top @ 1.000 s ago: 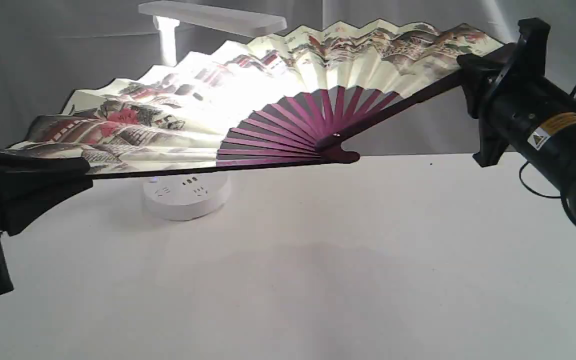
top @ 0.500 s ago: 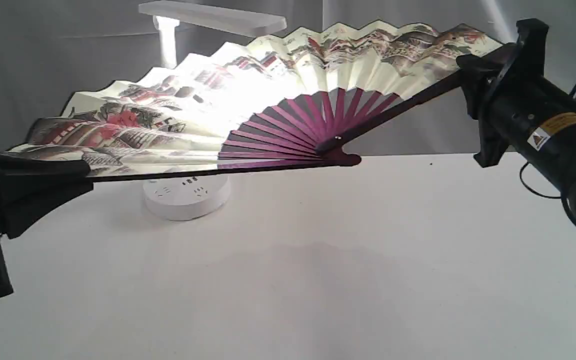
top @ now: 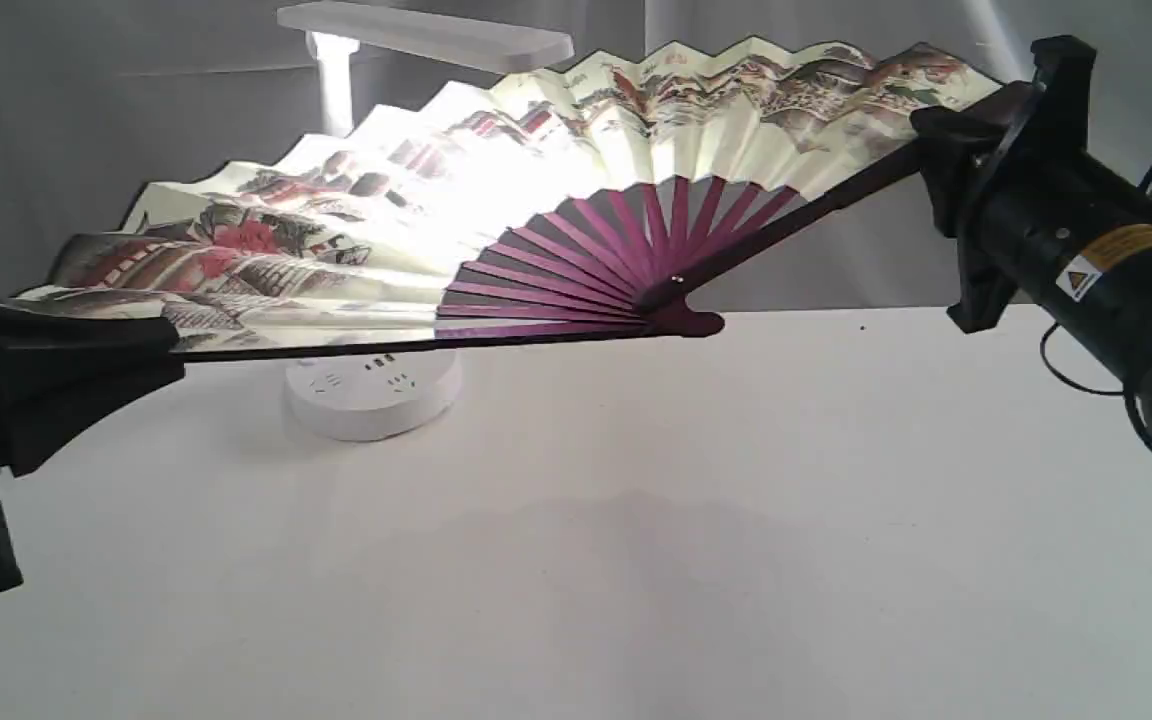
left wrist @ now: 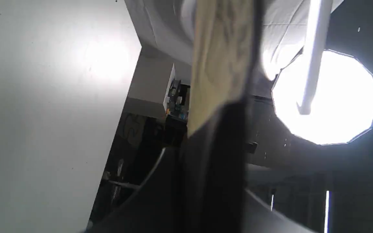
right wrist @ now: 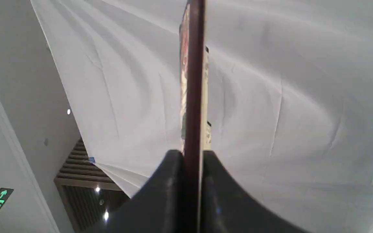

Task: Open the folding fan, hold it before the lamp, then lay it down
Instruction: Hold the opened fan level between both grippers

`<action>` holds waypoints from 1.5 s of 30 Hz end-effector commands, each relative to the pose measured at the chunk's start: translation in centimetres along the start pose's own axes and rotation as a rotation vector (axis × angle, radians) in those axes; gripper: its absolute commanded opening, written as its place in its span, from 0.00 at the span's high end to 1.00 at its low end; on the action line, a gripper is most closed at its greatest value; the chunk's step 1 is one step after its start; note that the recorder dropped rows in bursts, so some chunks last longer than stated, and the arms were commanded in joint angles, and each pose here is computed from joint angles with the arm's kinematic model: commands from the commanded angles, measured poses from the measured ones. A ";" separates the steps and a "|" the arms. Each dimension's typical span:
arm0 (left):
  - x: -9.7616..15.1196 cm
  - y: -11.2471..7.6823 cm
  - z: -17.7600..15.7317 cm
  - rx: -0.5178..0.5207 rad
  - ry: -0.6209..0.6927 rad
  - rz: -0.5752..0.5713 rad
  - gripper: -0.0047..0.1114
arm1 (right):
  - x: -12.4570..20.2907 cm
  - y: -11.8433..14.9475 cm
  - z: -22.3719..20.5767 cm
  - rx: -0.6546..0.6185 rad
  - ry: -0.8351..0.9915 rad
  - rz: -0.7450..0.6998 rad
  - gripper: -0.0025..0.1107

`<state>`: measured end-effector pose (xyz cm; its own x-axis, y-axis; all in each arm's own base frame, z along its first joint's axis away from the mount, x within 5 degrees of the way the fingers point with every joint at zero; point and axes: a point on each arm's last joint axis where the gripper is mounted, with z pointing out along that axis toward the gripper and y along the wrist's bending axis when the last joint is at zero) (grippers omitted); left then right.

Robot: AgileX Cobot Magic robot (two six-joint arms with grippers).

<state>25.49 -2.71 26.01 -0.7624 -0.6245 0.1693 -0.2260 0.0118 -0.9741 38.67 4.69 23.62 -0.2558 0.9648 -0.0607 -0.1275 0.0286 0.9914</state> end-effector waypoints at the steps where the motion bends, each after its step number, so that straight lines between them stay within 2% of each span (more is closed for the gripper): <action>1: 0.5 -0.6 -0.3 0.037 0.006 -0.020 0.96 | -0.3 0.7 0.0 -0.039 -0.002 -0.033 0.98; 15: 0.5 -0.8 -0.4 0.037 0.001 -0.015 0.96 | -0.3 0.7 0.0 -0.032 0.001 -0.035 0.98; 26: 0.0 -0.5 -0.4 0.011 -0.051 -0.016 0.96 | -0.4 0.0 0.0 0.039 -0.009 -0.032 0.98; 35: -0.6 -0.2 -0.4 -0.022 -0.118 -0.022 0.96 | -0.5 -1.2 -0.2 0.171 -0.023 -0.032 0.98; 39: -1.0 0.7 -0.2 -0.071 -0.119 -0.045 0.96 | -0.6 -1.4 -0.2 0.196 -0.024 -0.040 0.98; 45: -1.8 2.6 0.5 -0.135 -0.087 -0.094 0.96 | -0.6 -2.4 -0.5 0.308 -0.029 -0.056 0.98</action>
<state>26.43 -2.17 23.72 -0.7061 -0.6733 0.2192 -0.3433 0.0548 -0.9376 38.65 4.54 21.00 -0.2509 0.9641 -0.0871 0.1463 0.1267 0.9811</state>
